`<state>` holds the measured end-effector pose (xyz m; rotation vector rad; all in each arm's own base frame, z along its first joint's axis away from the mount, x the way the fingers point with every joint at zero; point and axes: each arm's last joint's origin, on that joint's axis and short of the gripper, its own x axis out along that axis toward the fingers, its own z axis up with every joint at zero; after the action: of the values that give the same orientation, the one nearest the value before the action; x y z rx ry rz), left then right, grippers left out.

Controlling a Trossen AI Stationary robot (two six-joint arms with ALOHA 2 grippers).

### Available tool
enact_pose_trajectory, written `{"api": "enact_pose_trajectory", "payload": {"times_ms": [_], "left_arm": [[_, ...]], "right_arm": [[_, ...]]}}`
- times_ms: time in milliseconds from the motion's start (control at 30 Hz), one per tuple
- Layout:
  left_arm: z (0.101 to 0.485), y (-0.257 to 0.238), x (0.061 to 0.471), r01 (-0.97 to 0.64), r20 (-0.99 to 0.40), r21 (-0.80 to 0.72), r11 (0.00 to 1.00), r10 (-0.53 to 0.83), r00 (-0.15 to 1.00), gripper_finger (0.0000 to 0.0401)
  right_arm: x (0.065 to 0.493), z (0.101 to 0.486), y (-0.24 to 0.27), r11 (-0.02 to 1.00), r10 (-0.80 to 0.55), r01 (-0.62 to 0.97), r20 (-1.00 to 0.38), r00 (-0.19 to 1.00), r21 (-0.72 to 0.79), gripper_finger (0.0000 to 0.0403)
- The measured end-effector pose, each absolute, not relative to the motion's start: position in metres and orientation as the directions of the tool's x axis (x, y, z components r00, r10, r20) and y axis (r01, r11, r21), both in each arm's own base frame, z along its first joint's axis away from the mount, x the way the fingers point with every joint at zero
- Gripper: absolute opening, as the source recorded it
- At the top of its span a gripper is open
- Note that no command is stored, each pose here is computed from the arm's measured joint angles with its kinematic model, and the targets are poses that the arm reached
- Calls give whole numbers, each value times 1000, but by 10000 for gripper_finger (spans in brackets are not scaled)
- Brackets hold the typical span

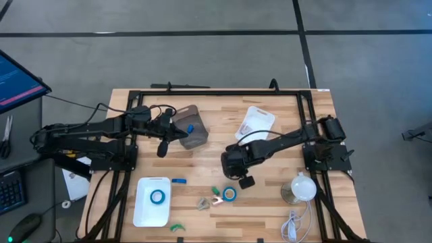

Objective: Pick and place Stapler, Stapler remover, tape
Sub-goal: Put the blue tape into the bottom white bin

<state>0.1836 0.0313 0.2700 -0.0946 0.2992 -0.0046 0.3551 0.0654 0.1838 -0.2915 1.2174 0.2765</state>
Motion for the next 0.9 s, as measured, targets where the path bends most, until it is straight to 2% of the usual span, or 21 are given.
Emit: {"api": "enact_pose_trajectory", "payload": {"times_ms": [233, 400, 600, 767, 900], "left_arm": [[272, 31, 184, 7, -277, -40, 999, -18, 961, 2], [273, 34, 196, 14, -224, -2, 1000, -14, 975, 2], [253, 44, 227, -3, -243, -7, 1000, 1, 970, 2], [236, 74, 247, -29, -192, -56, 998, 17, 981, 2], [225, 115, 240, -56, -184, -216, 975, 16, 983, 2]], "right_arm": [[350, 206, 46, 938, -41, -300, -914, 403, -174, 28], [334, 194, 32, 944, -63, -259, -881, 469, -206, 28], [314, 195, 18, 927, -228, -96, -749, 623, -362, 28], [316, 209, 14, 885, -298, -19, -595, 747, -466, 28], [325, 206, 11, 838, -357, 11, -535, 766, -545, 28]]}}
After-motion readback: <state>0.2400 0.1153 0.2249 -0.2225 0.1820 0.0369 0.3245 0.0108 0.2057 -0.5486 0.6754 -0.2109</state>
